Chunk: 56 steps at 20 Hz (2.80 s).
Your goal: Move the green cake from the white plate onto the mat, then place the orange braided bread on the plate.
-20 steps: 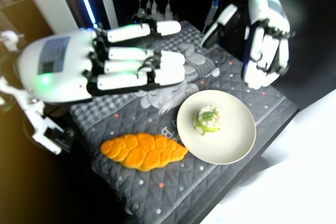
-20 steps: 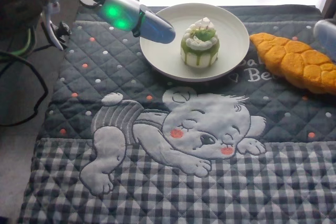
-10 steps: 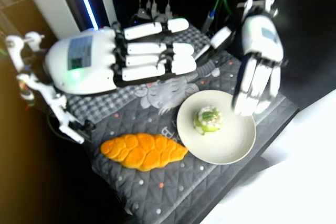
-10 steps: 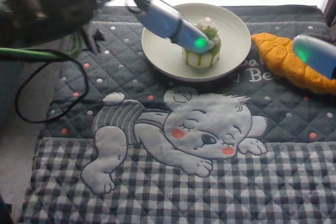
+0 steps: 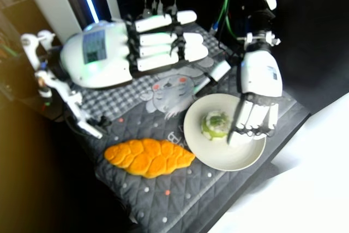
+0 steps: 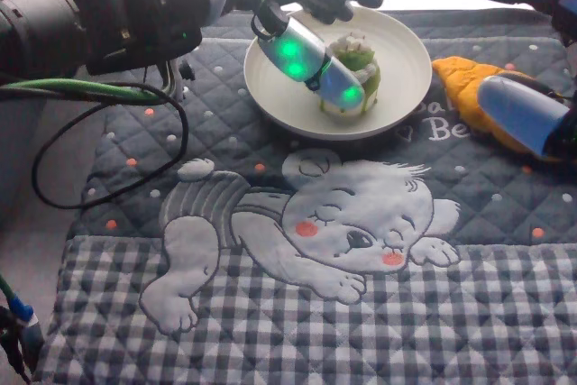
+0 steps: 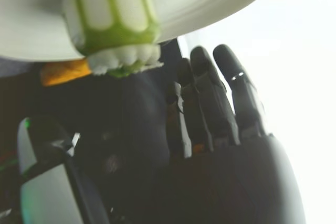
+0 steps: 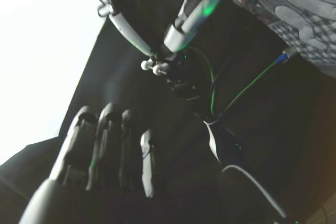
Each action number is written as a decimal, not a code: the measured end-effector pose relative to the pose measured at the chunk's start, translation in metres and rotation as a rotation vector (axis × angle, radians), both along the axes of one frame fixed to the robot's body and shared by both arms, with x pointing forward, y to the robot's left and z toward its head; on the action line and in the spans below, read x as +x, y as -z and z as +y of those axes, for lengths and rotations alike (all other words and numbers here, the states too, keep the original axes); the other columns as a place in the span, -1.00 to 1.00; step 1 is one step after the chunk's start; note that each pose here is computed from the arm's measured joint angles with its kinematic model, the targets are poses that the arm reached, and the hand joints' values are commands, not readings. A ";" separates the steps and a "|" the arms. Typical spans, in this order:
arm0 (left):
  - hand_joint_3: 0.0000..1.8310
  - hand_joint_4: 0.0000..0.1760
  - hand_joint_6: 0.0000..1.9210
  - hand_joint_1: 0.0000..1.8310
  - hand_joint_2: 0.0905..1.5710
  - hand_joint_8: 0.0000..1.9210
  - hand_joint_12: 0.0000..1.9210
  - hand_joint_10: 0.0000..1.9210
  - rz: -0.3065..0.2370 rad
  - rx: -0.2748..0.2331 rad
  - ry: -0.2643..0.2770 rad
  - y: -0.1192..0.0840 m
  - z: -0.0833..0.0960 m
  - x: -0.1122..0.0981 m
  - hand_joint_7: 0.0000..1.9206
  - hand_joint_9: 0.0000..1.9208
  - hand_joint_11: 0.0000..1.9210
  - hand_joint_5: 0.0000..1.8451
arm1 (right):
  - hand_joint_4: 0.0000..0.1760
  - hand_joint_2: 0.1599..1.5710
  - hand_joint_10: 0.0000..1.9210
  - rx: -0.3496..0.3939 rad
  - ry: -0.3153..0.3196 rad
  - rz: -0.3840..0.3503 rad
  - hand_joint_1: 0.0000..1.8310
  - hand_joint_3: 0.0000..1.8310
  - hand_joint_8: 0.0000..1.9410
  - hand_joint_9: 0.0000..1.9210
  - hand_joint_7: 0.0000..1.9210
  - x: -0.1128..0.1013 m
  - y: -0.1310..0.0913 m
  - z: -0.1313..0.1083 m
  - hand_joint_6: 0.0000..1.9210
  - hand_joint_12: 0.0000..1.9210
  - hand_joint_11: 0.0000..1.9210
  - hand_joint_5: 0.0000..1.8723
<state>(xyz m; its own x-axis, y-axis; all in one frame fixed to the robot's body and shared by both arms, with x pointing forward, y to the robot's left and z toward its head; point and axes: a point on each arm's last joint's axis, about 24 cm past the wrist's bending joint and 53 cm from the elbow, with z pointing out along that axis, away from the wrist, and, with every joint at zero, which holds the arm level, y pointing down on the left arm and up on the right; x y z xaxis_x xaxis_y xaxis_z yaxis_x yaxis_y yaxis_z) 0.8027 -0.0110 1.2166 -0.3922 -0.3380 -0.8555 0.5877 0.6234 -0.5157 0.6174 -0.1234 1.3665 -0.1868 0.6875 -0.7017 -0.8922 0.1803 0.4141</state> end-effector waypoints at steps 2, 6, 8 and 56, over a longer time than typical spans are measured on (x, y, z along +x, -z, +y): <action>-1.00 0.41 -1.00 -0.26 -0.24 -1.00 0.01 -1.00 0.007 0.009 -0.002 0.006 -0.001 0.000 -0.41 -0.38 -0.87 -0.56 | 0.61 -0.15 -1.00 -0.002 -0.001 -0.001 -0.82 0.19 -1.00 -0.70 -0.68 0.000 0.000 0.000 -1.00 -0.98 -0.96 -0.84; -1.00 0.51 -1.00 -0.23 -0.22 -1.00 0.18 -1.00 0.016 0.016 -0.015 0.011 0.001 0.003 -0.39 -0.38 -0.94 -0.54 | 0.78 -0.14 -1.00 -0.001 -0.002 -0.002 -0.78 0.17 -1.00 -0.71 -0.69 -0.001 0.000 0.000 -1.00 -0.99 -0.99 -0.84; -0.98 0.50 -0.99 -0.13 -0.15 -1.00 0.09 -1.00 0.022 0.018 -0.015 0.015 0.001 0.003 -0.38 -0.37 -0.86 -0.48 | 0.43 -0.14 -1.00 0.001 -0.002 -0.003 -0.86 0.17 -1.00 -0.71 -0.71 -0.001 0.000 0.000 -1.00 -0.96 -0.96 -0.86; -1.00 -0.58 -0.02 0.34 0.33 -0.26 0.54 -0.81 0.126 -0.110 0.462 0.029 -0.019 -0.146 0.18 0.19 -0.38 0.09 | 0.91 0.10 -1.00 0.055 0.083 0.011 -1.00 -0.25 -1.00 -0.72 -0.64 0.013 -0.014 -0.037 -1.00 -1.00 -1.00 -0.93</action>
<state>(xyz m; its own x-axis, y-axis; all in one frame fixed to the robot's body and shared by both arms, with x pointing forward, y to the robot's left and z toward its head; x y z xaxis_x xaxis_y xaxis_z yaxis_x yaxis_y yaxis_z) 0.6568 -0.0300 1.1873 -0.6209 -0.1896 -0.7606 0.7186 0.2499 -0.6489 0.6300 -0.1605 1.3808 -0.1356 0.7381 -0.6609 -0.8703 0.2300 0.4355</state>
